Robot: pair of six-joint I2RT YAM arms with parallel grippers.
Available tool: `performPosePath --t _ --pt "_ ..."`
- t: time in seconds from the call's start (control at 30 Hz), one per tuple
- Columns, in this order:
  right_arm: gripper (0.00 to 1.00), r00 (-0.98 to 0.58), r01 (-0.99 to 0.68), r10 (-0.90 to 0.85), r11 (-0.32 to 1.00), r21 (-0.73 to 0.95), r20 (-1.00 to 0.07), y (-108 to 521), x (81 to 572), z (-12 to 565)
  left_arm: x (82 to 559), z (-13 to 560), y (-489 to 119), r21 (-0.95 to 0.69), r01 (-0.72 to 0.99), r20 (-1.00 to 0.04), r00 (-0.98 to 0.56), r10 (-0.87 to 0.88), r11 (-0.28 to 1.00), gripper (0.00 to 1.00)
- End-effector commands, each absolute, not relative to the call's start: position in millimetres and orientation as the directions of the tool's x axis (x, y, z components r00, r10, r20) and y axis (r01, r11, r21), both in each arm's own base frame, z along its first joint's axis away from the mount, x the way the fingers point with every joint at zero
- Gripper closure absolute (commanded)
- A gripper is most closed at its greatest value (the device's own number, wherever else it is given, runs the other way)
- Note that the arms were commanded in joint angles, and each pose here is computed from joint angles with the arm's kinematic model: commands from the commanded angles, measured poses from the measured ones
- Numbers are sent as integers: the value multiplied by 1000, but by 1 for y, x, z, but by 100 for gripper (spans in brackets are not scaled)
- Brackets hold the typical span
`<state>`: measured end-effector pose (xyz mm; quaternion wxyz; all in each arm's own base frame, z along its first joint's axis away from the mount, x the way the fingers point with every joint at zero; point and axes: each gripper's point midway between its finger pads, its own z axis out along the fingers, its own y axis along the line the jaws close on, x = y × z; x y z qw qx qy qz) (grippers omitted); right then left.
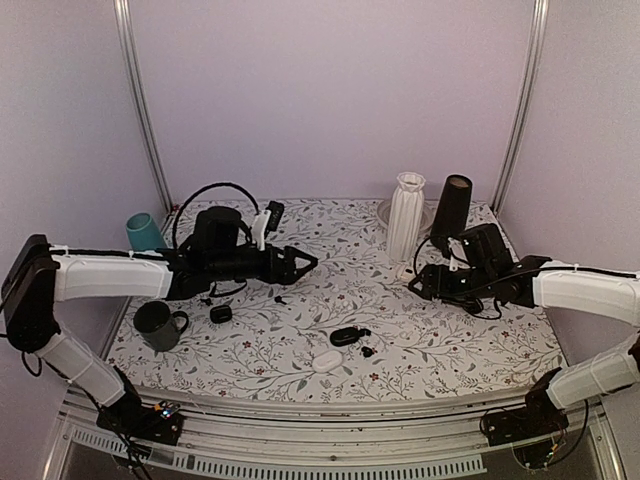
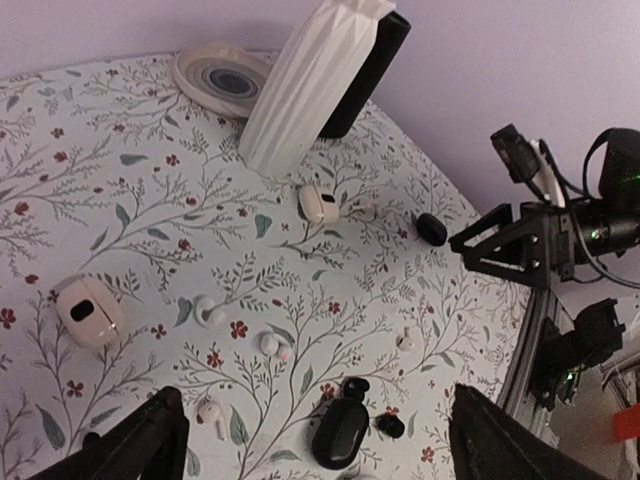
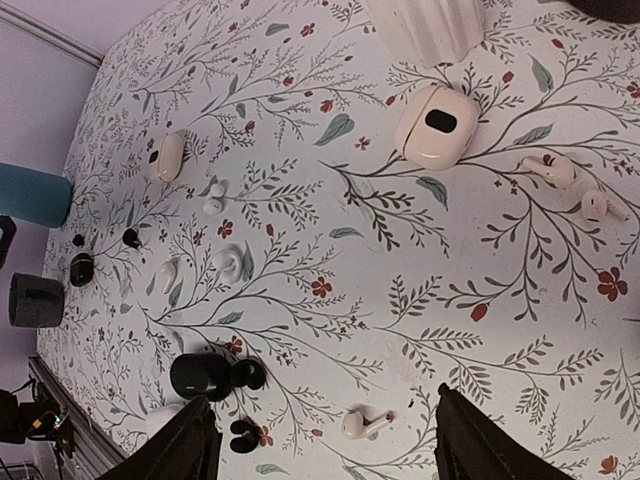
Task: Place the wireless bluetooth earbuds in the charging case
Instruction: Pick up the charging case from the center of the board.
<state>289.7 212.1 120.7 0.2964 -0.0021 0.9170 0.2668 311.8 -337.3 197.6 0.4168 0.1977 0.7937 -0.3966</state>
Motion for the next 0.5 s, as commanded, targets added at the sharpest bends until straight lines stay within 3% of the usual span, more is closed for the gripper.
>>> performPosePath --t 0.0,0.23,0.47 --pt "26 -813 -209 138 838 505 -566 228 294 131 275 141 -348 -475 624 -724 -678 127 621 10" --pt "26 -812 -235 111 837 494 -574 233 298 126 241 93 -355 -402 646 -652 -700 293 649 17" --pt "26 -795 -252 111 833 493 -596 236 303 131 240 72 -378 -314 703 -625 -659 419 638 29"
